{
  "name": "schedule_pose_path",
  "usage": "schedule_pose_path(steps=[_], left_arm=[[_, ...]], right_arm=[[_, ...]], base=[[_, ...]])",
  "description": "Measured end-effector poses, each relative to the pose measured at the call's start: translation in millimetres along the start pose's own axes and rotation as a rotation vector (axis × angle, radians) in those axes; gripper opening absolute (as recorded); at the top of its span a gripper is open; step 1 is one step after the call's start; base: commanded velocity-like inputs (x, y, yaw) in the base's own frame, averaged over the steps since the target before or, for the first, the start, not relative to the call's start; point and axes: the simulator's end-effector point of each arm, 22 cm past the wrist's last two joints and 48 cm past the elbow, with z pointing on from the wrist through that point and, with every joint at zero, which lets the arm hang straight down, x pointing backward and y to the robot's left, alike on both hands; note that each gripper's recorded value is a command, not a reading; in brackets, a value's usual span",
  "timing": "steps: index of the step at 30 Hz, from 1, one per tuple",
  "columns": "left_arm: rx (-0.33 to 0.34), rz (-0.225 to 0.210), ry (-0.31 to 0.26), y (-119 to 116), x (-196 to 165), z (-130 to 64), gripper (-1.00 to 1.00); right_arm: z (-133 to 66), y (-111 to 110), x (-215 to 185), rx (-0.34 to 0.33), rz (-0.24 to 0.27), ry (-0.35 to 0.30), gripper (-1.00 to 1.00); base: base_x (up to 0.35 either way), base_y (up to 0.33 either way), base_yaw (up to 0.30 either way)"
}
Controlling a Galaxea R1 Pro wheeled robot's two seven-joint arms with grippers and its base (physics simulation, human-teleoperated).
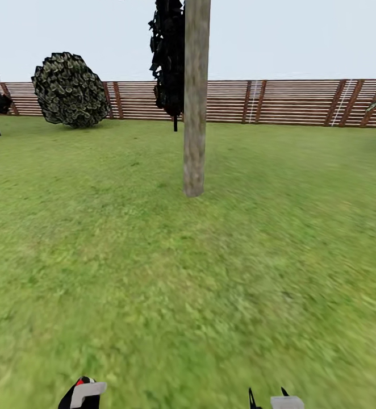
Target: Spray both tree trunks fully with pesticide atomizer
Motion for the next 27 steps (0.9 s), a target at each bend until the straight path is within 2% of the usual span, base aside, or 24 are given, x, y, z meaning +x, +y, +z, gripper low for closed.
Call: schedule_pose_path(steps=[27], left_arm=[[0.0, 0.0, 0.0, 0.0, 0.1, 0.0, -1.0]], right_arm=[[0.0, 0.0, 0.1, 0.0, 0.0, 0.0, 1.0]], base=[[0.342, 0.0, 0.0]])
